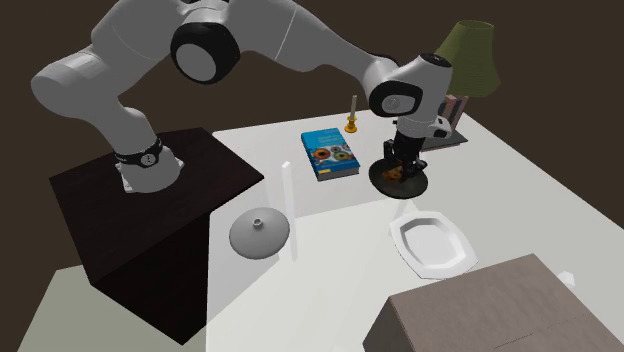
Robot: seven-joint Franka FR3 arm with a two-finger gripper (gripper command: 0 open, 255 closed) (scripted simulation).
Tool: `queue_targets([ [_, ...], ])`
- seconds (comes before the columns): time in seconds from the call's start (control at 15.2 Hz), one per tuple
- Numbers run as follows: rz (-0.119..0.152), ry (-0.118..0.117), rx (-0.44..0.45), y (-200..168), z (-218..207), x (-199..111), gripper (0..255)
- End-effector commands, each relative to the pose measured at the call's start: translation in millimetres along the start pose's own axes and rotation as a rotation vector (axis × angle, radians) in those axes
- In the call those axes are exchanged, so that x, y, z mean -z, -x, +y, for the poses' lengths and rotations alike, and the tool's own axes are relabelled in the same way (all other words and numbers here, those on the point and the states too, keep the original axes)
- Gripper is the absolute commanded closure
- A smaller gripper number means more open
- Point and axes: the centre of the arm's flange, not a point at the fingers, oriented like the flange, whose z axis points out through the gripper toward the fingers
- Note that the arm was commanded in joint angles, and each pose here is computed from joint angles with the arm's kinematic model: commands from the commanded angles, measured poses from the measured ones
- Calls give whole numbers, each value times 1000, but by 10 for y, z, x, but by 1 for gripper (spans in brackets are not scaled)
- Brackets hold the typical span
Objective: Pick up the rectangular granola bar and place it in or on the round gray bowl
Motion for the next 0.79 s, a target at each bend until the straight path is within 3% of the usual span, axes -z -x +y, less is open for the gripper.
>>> queue_targets([
  [0.0,0,0,0,0,0,1,255],
  [0.07,0,0,0,0,0,1,0],
  [0.4,0,0,0,0,0,0,0],
  [0.66,0,0,0,0,0,501,0],
  [0.73,0,0,0,0,0,501,0],
])
